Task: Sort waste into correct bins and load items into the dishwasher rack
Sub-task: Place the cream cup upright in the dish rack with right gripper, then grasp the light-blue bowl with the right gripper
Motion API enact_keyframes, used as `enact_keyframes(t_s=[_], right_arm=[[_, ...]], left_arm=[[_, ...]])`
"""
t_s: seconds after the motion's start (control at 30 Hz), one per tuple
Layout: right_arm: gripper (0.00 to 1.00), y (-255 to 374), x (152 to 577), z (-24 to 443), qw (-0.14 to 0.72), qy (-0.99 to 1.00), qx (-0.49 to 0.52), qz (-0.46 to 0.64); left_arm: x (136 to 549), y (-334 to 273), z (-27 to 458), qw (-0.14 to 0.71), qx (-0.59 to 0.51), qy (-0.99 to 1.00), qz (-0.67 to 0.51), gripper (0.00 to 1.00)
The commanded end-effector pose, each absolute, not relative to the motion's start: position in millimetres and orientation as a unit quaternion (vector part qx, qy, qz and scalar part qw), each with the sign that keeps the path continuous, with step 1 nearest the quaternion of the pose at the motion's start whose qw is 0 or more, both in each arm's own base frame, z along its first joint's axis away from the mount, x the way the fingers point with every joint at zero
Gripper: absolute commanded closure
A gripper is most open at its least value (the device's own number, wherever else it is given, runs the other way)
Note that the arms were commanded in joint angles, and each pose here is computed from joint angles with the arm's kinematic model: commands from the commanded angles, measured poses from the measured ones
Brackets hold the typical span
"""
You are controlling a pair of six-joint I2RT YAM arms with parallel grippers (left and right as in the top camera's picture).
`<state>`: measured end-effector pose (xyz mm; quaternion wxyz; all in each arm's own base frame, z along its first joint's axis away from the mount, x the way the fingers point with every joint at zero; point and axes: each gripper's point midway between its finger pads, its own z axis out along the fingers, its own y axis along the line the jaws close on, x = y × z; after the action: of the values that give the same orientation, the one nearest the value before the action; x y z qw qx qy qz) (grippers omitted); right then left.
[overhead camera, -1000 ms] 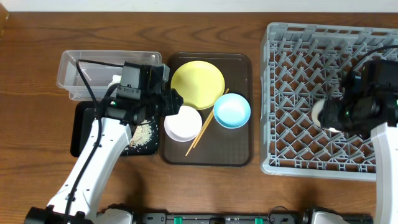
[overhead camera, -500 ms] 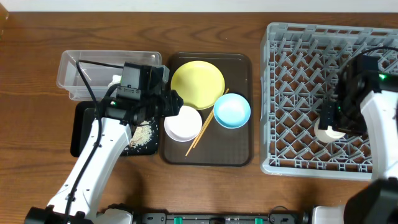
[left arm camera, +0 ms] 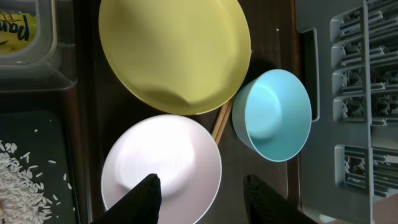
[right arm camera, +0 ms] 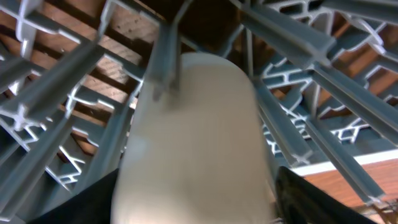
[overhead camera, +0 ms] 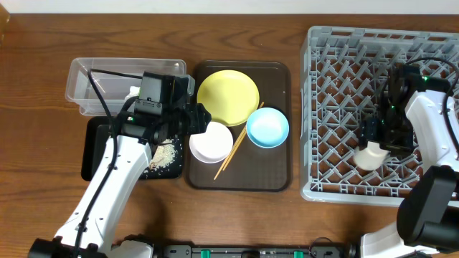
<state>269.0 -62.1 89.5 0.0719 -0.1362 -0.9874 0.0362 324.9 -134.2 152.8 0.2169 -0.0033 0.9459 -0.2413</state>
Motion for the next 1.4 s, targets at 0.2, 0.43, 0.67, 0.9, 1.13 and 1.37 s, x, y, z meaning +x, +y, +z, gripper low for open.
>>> enact_keyframes(t_s=[0.2,0.43,0.67,0.9,1.13,1.37], right_arm=[[0.21,-60,289,106,0.017,-0.989,-0.143,0.02],[0.26,0,354,174,-0.173,-0.975,-0.014,-0.138],[0.32,91,395,216,-0.303,-0.916,0.17,-0.202],[0.31,158,399,175,-0.274,-0.912,0.265,-0.149],[0.3,183,393,109,-0.204,-0.928,0.304,-0.071],[0.32,170,396,57,-0.152,-0.945,0.29,0.011]], left_arm=[[322,-126,151,0.215,-0.006,0.952,-0.219,0.54],[302,-79,127,0.175,-0.07,0.978,-0.093,0.54],[282,-32,119,0.154,-0.2,0.967,0.024,0.54],[276,-22,119,0.151,-0.257,0.954,0.043,0.54],[277,-9,119,0.15,-0.281,0.947,0.046,0.54],[277,-3,119,0.149,-0.291,0.944,0.048,0.54]])
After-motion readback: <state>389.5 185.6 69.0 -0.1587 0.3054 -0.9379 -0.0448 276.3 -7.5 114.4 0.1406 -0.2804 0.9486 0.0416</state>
